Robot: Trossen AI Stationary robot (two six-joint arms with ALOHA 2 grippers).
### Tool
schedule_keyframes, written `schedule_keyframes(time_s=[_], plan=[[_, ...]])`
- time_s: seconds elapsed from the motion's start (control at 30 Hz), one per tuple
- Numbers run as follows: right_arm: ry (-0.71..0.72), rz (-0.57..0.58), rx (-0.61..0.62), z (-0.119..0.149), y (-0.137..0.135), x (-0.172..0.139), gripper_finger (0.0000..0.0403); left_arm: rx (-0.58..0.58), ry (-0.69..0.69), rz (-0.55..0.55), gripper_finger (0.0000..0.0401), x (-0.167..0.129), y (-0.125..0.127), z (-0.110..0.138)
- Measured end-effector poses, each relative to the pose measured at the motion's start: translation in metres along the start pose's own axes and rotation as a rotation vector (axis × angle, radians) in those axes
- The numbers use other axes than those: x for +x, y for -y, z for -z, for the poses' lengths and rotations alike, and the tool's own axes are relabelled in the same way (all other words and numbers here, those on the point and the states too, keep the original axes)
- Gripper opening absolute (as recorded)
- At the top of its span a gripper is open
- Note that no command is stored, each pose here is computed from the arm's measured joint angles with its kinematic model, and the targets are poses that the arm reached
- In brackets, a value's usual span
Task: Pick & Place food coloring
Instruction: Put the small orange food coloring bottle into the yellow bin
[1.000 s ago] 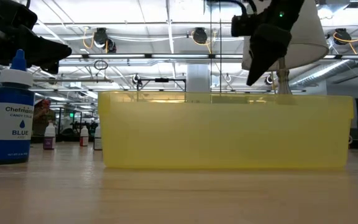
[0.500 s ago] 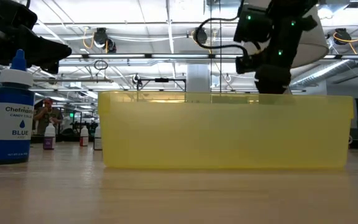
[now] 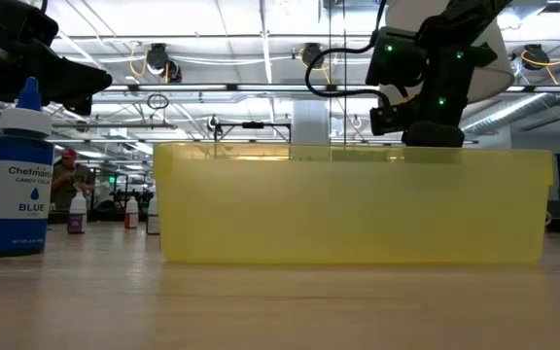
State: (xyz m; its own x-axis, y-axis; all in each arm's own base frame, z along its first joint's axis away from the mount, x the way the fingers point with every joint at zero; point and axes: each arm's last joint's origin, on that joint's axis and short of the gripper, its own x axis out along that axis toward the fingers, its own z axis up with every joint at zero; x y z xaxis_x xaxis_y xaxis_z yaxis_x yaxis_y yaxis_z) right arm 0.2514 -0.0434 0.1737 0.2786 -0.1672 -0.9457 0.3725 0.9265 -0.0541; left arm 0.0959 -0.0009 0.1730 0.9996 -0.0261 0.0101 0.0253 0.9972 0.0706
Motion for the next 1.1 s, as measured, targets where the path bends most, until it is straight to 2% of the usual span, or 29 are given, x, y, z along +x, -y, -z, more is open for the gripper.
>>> schedule_keyframes(time_s=[0.67,1.1], plan=[[0.004,-0.029,0.009,-0.001,-0.002,0.000,0.0224,0.000,0.000,0.000,0.0051,0.000,0.000,0.000],[0.024,-0.060,-0.057,0.002,-0.012,0.002,0.0224,0.000,0.000,0.000,0.0051,0.000,0.000,0.000]])
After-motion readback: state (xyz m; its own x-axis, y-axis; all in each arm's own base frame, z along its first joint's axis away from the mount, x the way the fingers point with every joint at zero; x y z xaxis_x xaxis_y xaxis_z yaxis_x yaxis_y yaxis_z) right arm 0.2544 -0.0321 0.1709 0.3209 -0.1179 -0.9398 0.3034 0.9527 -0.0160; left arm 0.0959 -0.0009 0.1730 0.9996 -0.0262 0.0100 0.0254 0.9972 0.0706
